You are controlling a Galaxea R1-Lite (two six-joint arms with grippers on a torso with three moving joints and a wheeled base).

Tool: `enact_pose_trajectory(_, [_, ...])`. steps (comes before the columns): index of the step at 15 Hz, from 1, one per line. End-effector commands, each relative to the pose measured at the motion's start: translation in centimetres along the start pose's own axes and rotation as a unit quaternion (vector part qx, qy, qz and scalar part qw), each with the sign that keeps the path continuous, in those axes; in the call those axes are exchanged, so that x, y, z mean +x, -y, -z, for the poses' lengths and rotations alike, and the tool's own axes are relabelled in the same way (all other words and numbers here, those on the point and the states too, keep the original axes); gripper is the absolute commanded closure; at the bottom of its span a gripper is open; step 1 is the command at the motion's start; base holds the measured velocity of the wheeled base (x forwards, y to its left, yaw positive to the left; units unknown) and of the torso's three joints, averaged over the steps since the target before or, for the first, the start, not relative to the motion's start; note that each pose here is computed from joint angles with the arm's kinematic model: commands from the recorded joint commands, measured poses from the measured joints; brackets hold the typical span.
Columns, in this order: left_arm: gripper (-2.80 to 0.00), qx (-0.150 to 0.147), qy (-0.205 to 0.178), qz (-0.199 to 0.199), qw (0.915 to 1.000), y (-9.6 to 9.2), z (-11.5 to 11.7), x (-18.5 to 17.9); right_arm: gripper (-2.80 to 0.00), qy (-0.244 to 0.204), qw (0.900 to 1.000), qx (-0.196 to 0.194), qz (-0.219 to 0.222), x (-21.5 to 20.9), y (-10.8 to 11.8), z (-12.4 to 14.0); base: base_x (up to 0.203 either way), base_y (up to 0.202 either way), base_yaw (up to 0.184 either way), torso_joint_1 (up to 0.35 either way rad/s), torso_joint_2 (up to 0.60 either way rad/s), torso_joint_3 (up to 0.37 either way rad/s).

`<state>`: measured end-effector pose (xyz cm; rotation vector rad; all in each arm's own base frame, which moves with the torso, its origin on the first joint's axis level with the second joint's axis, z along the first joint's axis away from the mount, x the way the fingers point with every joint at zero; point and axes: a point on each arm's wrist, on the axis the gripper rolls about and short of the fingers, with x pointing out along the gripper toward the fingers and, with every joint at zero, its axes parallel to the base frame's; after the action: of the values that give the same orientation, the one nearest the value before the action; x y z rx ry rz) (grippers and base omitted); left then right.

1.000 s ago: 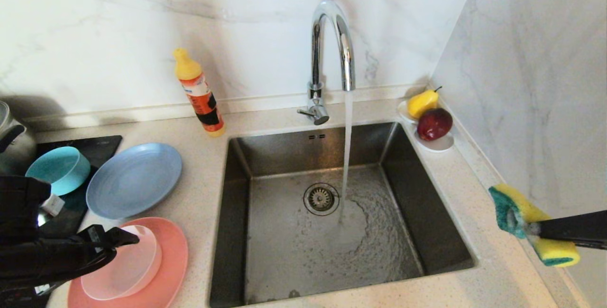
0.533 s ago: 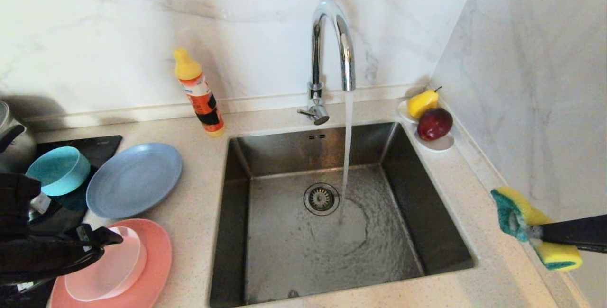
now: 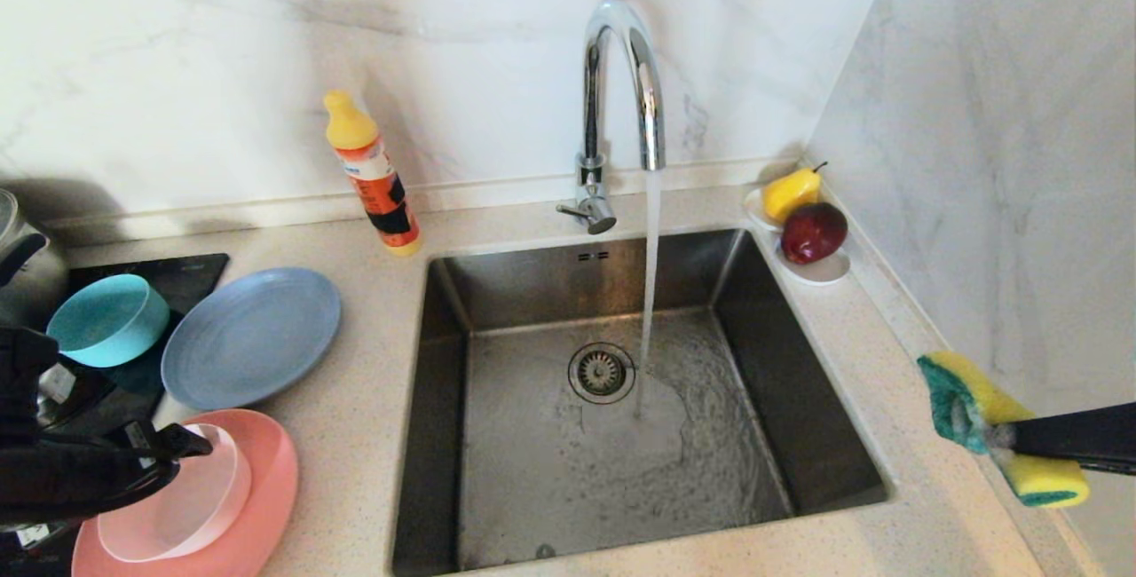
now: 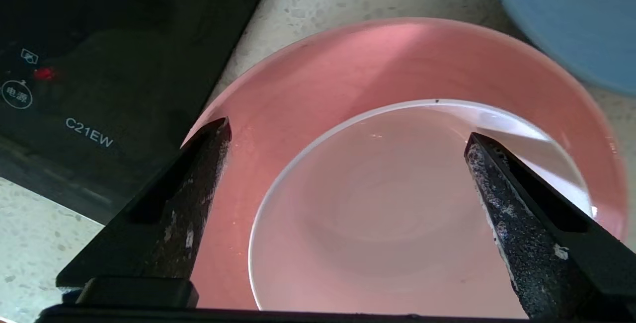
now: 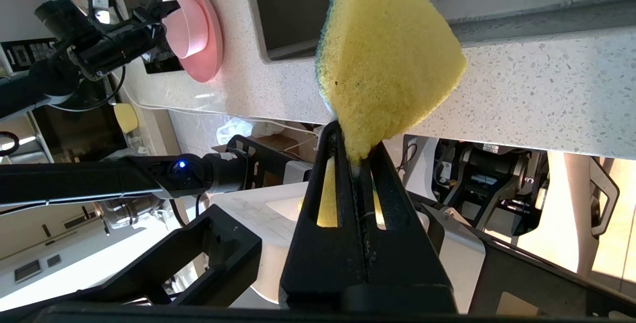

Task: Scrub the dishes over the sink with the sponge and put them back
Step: Wash the bowl

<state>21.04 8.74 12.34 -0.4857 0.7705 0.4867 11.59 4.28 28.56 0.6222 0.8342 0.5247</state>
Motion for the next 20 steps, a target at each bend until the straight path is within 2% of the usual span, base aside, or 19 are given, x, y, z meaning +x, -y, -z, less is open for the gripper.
enact_pose_trajectory(1, [-2.80,-0.004,0.009,0.006,0.9999,0.1,-0.2,-0.7,0.00,-0.005,1.000,0.004,0.001,0.1,0.1,0.0,0.000,0.000,0.000,0.000,0.00,0.000])
enact_pose_trajectory(3, [-2.80,-0.005,0.003,0.012,0.9999,0.0,0.0,-1.4,0.00,-0.007,1.000,0.005,0.002,0.3,0.2,0.0,0.000,0.000,0.000,0.000,0.00,0.000])
enact_pose_trajectory(7, [-2.80,-0.008,-0.045,0.005,0.9990,-0.1,0.6,-0.7,0.00,-0.010,1.000,0.006,0.004,0.4,0.4,0.2,0.000,0.000,0.000,0.000,0.00,0.000])
enact_pose_trajectory(11, [-2.80,-0.022,-0.056,-0.002,0.9982,-0.1,0.3,0.2,0.00,-0.011,1.000,0.007,0.005,0.5,0.5,0.2,0.000,0.000,0.000,0.000,0.00,0.000])
enact_pose_trajectory(12, [0.00,-0.023,-0.060,-0.002,0.9979,-0.1,0.4,0.3,0.00,-0.011,1.000,0.007,0.005,0.5,0.5,0.2,0.000,0.000,0.000,0.000,0.00,0.000])
enact_pose_trajectory(16, [0.00,-0.038,-0.087,-0.005,0.9955,-0.3,0.7,1.6,0.00,-0.011,1.000,0.007,0.005,0.7,0.4,0.0,0.000,0.000,0.000,0.000,0.00,0.000])
enact_pose_trajectory(20, [0.00,-0.063,-0.077,-0.024,0.9947,-1.6,-0.9,1.3,0.00,-0.017,1.000,0.010,0.009,1.1,0.5,-0.2,0.000,0.000,0.000,0.000,0.00,0.000])
